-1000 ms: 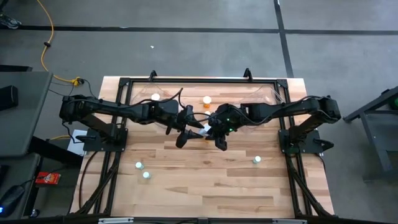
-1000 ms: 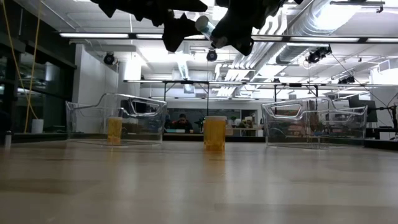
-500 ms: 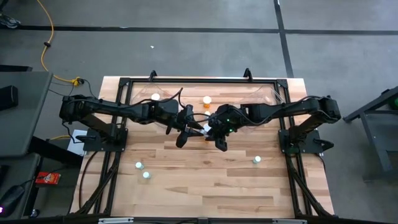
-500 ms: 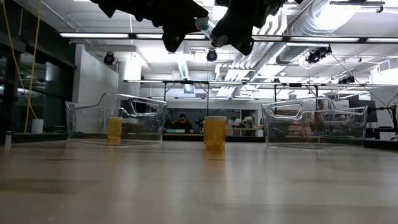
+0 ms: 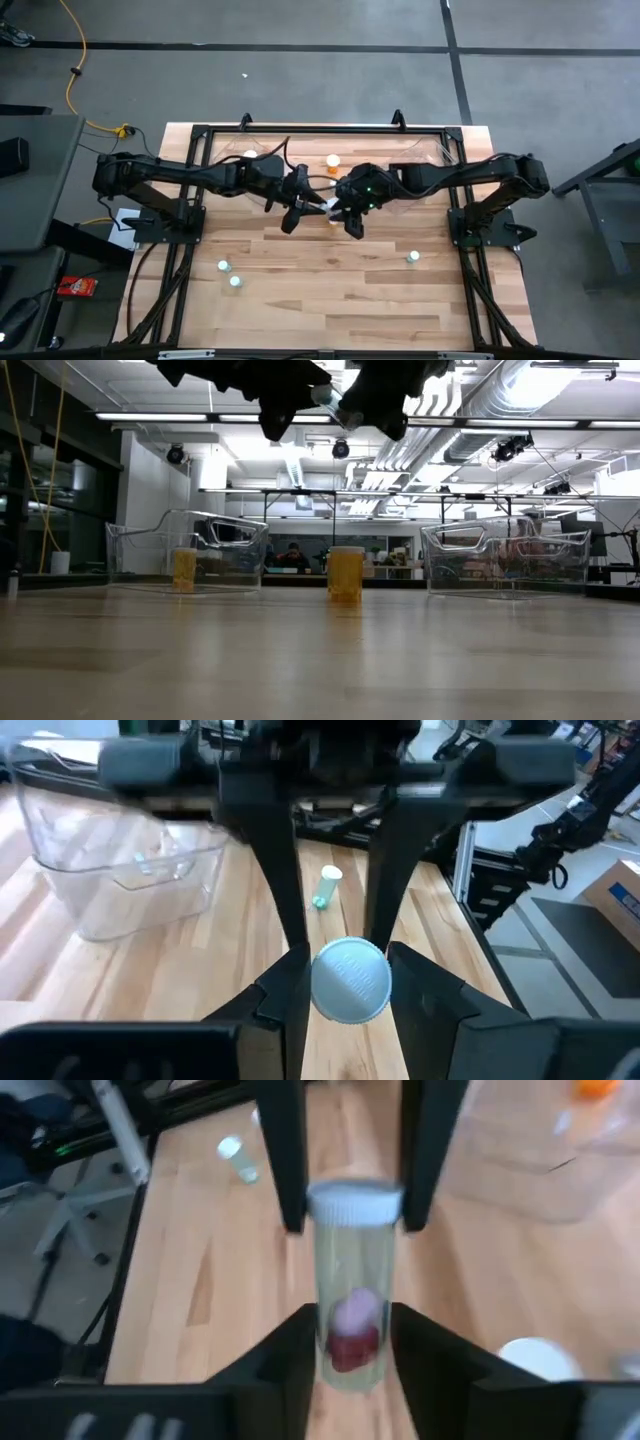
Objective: Pick and place medicine bottles into bin by pill shape (circle, oval)
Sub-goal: Put the bottom green capsule bottle into the left transparent bin
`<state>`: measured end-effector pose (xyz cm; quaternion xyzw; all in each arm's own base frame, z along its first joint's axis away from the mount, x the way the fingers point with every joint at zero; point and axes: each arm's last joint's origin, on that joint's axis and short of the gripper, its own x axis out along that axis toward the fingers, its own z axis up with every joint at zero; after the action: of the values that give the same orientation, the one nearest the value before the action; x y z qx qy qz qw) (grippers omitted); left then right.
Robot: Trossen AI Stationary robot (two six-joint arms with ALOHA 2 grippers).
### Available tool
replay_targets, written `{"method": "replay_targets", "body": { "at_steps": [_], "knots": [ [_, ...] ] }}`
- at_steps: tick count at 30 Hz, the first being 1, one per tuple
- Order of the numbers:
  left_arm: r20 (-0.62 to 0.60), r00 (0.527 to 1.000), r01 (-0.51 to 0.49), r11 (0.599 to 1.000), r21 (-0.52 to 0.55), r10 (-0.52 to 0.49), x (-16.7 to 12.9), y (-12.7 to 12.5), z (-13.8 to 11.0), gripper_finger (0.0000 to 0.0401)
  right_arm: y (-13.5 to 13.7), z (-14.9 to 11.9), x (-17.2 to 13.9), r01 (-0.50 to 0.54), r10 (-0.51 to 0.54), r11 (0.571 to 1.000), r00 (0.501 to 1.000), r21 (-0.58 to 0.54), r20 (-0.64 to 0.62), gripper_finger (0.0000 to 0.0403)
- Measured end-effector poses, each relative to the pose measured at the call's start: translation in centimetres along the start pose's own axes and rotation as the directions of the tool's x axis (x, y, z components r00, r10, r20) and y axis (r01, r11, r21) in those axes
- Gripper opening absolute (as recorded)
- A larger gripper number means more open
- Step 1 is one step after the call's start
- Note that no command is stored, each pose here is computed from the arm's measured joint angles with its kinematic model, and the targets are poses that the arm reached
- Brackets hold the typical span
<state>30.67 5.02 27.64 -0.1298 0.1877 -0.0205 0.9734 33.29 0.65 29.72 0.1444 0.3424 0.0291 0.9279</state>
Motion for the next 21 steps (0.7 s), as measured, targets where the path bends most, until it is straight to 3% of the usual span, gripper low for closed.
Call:
{"method": "replay_targets", "body": {
  "at_steps": [6, 12, 17, 21],
  "knots": [
    [-0.046, 0.998, -0.047, 0.999, 0.018, 0.048, -2.2, 0.7, 0.3, 0.0101, 0.4, 2.2, -2.1, 0.106, -0.105, 0.99, 0.994, -0.096, 0.012, 0.0208],
    [-0.097, 0.98, -0.173, 0.984, 0.045, 0.176, -7.1, 1.0, 0.6, 0.0101, -0.7, 3.8, -4.2, 0.196, -0.192, 0.973, 0.98, -0.122, 0.044, 0.0228],
    [-0.11, 0.924, -0.358, 0.93, 0.087, 0.366, -12.6, 0.2, 0.4, 0.0101, -1.9, 3.1, -5.5, 0.241, -0.231, 0.968, 0.965, -0.074, 0.123, 0.0229],
    [-0.133, 0.854, -0.495, 0.865, 0.088, 0.502, -16.0, -0.7, -0.4, 0.0101, -2.4, 1.8, -6.8, 0.255, -0.247, 0.967, 0.925, 0.012, 0.288, 0.0229]
  ]
}}
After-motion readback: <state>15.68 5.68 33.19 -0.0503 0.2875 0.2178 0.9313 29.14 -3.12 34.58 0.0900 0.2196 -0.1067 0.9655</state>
